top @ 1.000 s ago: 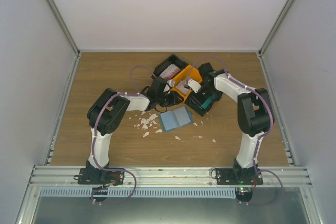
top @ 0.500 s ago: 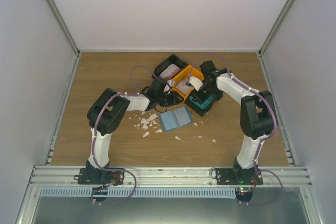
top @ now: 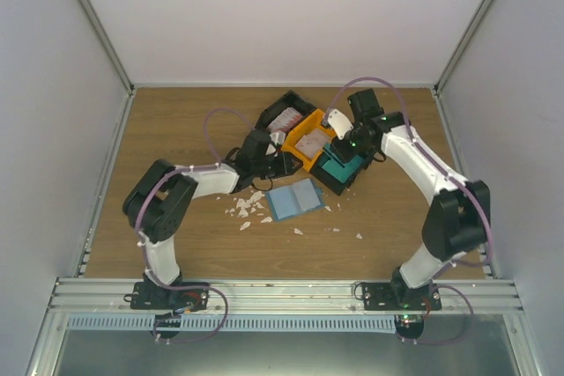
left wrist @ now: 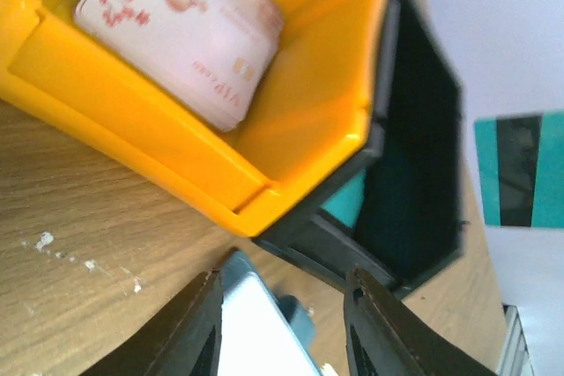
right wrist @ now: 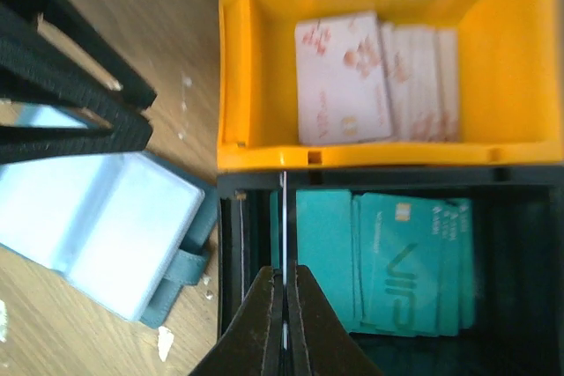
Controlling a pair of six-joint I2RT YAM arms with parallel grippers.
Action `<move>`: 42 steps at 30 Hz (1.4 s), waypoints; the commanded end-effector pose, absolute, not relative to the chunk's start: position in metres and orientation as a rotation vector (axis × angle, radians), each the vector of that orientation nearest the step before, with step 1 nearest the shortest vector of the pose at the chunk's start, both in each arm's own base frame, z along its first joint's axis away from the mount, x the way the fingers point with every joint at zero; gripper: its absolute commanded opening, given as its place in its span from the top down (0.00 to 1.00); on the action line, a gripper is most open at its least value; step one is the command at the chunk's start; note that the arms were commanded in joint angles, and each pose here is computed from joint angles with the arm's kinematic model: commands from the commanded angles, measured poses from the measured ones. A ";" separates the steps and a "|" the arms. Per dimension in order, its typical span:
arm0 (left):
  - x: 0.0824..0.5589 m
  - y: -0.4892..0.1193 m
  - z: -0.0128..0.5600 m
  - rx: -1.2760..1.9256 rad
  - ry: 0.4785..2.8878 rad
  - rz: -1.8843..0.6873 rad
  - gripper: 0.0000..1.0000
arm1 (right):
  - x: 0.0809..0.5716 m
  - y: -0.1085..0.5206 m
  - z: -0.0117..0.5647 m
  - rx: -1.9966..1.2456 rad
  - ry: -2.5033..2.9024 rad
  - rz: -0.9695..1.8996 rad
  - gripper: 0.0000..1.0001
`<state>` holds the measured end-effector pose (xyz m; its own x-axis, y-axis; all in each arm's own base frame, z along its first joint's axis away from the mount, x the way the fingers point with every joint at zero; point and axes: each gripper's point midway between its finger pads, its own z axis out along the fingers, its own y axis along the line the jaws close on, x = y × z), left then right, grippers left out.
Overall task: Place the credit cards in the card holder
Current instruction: Pick up the credit card from the storage box.
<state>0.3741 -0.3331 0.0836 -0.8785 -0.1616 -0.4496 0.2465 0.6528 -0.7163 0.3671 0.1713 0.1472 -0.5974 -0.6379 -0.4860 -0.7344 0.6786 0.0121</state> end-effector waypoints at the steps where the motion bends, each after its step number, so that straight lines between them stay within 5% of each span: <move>1: 0.374 -0.323 0.143 0.105 2.177 -1.140 0.58 | 0.371 0.177 0.197 -0.950 2.323 0.331 1.00; 11: 0.306 -0.307 0.225 0.308 1.919 -1.335 0.32 | 0.330 0.222 0.245 -0.733 2.149 0.851 0.99; 24: 0.238 -0.296 0.260 0.416 1.792 -1.608 0.14 | 0.232 0.259 0.285 -0.730 1.798 1.533 1.00; 28: 0.233 -0.297 0.265 0.418 1.786 -1.668 0.19 | 0.222 0.262 0.290 -0.719 1.760 1.586 0.99; 36: 0.230 -0.302 0.265 0.427 1.773 -1.728 0.58 | 0.216 0.264 0.283 -0.698 1.747 1.654 0.99; 42: 0.225 -0.300 0.256 0.435 1.791 -1.732 0.63 | 0.223 0.266 0.279 -0.661 1.768 1.655 1.00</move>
